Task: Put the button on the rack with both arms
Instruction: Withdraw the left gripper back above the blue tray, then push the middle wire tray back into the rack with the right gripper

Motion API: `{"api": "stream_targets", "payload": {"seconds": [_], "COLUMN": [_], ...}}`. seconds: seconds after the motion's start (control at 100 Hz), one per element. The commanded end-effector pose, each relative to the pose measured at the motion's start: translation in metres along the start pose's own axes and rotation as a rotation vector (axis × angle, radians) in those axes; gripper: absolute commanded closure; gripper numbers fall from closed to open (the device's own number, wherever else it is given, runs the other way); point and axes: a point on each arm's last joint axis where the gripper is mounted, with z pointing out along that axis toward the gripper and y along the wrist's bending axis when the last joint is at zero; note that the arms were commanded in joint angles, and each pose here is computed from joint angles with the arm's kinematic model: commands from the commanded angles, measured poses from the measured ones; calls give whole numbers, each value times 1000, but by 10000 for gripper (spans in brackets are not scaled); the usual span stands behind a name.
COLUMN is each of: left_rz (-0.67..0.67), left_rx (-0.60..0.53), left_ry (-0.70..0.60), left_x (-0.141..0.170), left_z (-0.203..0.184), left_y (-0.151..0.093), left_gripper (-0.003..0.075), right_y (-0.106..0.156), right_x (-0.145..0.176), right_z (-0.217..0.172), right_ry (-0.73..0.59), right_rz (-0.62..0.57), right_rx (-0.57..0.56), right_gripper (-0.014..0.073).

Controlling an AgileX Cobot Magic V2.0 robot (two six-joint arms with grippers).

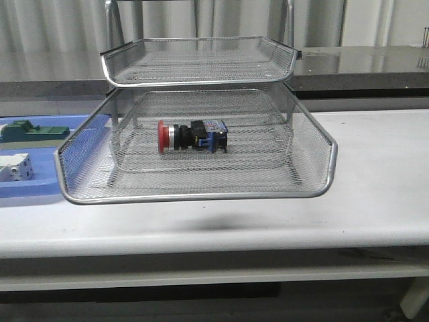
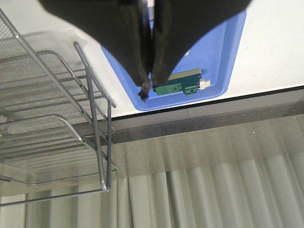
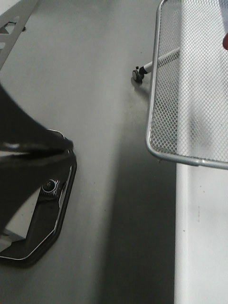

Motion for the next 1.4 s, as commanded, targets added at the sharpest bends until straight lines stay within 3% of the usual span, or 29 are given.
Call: {"api": "stream_targets", "payload": {"seconds": [0.0, 0.49, 0.82, 1.39], "left_rz": [-21, -21, -21, -21], "left_rx": [-21, -21, -21, -21], "left_ry": [-100, -100, -100, -100], "left_x": [-16, -16, -16, -16], "left_z": [-1, -1, -1, -1], "left_y": [3, 3, 3, 3], "left_gripper": [741, 741, 741, 741], "right_y": [7, 57, 84, 109], "right_x": [-14, 0, 4, -32], "right_z": [9, 98, 140, 181], "right_ry": [-40, 117, 138, 66], "right_rz": [-17, -188, -249, -304], "right_rx": [-46, -114, -124, -121], "right_gripper": [664, 664, 664, 664]}}
